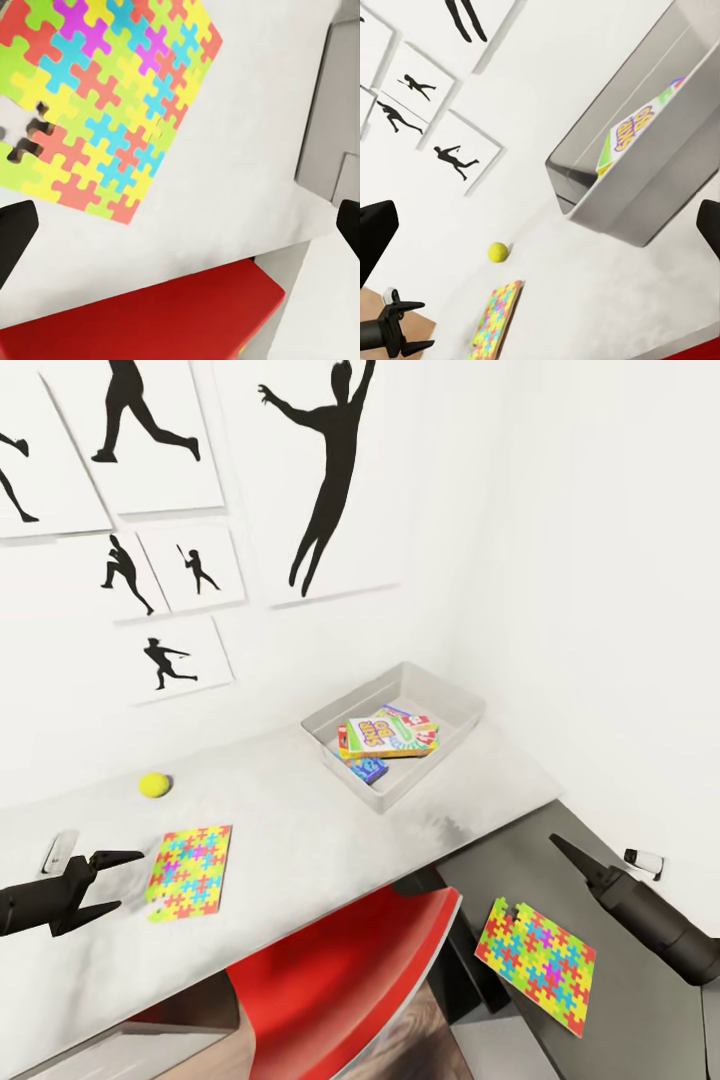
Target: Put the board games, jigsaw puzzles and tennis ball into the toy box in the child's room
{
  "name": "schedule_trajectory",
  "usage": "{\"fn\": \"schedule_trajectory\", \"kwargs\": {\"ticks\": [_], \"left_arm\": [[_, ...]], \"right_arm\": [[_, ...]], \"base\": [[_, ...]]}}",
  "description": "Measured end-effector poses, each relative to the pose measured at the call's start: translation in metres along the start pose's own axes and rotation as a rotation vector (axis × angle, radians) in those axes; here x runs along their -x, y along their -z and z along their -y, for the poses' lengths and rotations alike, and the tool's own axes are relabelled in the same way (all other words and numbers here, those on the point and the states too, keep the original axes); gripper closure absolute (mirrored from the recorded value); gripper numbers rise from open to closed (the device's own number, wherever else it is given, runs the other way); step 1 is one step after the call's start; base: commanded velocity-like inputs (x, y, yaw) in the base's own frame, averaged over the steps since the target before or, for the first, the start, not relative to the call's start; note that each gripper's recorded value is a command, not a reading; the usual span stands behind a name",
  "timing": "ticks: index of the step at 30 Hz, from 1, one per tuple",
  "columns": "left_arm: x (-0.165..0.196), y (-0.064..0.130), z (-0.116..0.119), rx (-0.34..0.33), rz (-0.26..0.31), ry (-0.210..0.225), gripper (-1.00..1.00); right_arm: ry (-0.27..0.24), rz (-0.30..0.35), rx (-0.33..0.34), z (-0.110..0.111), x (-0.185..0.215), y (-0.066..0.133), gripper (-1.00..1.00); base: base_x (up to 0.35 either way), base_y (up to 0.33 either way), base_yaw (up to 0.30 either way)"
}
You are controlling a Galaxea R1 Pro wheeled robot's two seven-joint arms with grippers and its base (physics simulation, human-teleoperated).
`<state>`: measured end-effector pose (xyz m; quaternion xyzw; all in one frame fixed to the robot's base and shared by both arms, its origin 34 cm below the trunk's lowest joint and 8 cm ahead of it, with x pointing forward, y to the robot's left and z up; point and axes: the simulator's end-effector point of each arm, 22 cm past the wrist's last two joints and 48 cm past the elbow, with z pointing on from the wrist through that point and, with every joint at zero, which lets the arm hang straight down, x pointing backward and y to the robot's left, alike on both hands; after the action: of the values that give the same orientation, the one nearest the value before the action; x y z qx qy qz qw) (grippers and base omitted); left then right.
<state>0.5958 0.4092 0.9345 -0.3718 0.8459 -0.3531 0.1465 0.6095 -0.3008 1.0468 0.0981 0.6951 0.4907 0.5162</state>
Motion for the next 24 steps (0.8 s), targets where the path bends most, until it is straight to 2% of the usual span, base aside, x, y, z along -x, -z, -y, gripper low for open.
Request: {"fn": "schedule_trajectory", "kwargs": {"ticks": [12,24], "left_arm": [[0.006,0.008,0.002,0.019,0.007,-0.034,-1.0],[0.011,0.01,-0.01,0.078,0.025,-0.066,-1.0]], "right_arm": [[0.002,-0.001,-0.003,0.0,0.0,-0.001,-1.0],[0.023,0.011,0.002,-0.001,0.003,0.0,-1.0]], "base": [[0.0,0.0,0.0],[0.0,0.0,0.0]]}}
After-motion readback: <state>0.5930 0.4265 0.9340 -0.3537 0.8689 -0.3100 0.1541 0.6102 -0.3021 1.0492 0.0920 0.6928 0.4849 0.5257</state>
